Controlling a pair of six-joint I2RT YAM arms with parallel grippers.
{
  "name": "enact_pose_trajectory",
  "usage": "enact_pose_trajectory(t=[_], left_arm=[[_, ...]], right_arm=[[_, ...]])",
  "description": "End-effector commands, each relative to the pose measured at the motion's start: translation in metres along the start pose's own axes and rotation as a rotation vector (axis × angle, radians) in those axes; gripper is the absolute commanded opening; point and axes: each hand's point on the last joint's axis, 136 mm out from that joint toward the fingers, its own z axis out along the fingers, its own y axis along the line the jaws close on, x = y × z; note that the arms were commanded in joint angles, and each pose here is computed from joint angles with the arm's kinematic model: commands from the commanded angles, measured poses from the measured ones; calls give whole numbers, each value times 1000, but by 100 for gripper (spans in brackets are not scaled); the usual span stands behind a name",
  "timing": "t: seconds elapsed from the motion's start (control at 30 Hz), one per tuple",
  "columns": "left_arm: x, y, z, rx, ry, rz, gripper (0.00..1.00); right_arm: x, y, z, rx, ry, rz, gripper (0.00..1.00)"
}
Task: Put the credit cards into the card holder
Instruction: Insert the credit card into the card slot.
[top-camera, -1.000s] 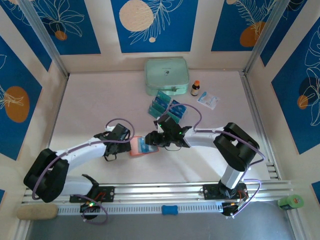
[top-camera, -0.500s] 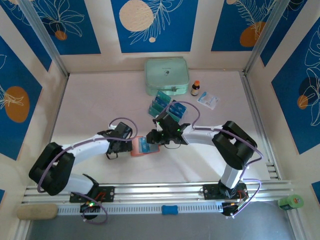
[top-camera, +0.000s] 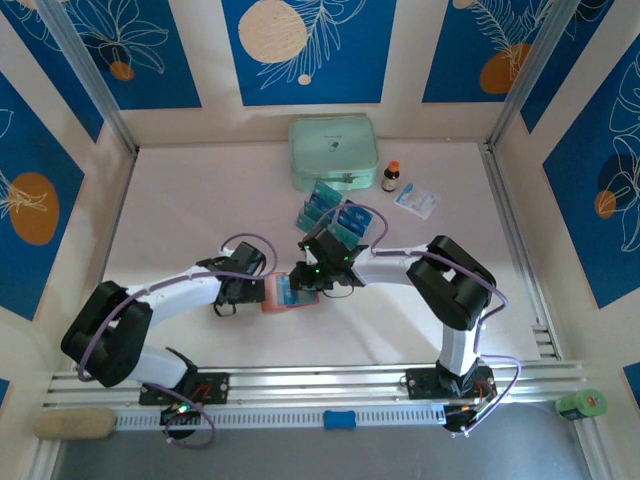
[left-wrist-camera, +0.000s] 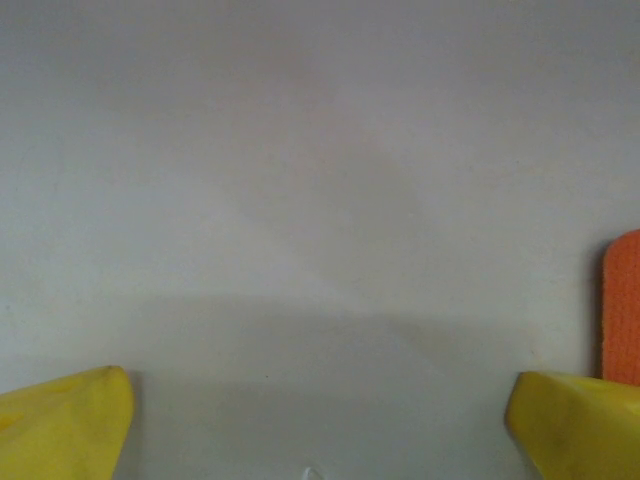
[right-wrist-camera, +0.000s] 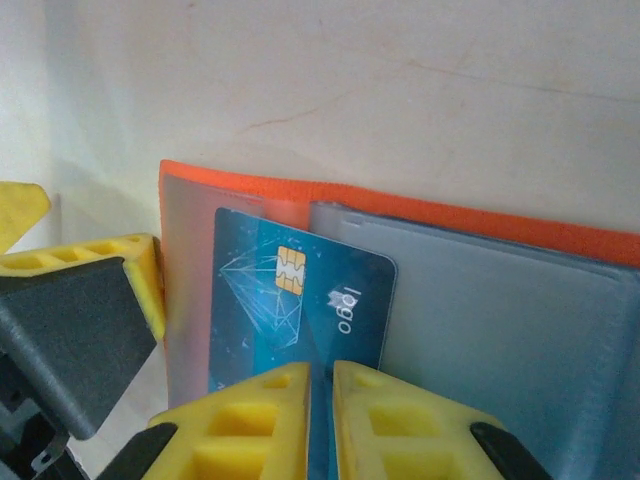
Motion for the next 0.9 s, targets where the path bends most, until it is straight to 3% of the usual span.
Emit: enact_pose_trajectory(t=[0.0,0.23,0.4,0.6,0.87], left_arm=[[-10,-10,9,35,-26,-26,100],[-10,-10,8,39,-28,-27,100],[-11,-11,5,45,-32,-30,100],[-14,-11,1,56,-45,-37,100],[-13,-10,0,57,-45,-38,100]], right_arm=[[8,9,9,-3,49,-26,14],[12,29,19,-41,81,-39,13],[6,41,3,-70,51,-51,12],[1,28,-14,-26,10,-37,12],[7,11,-4,12,31,-14,11]])
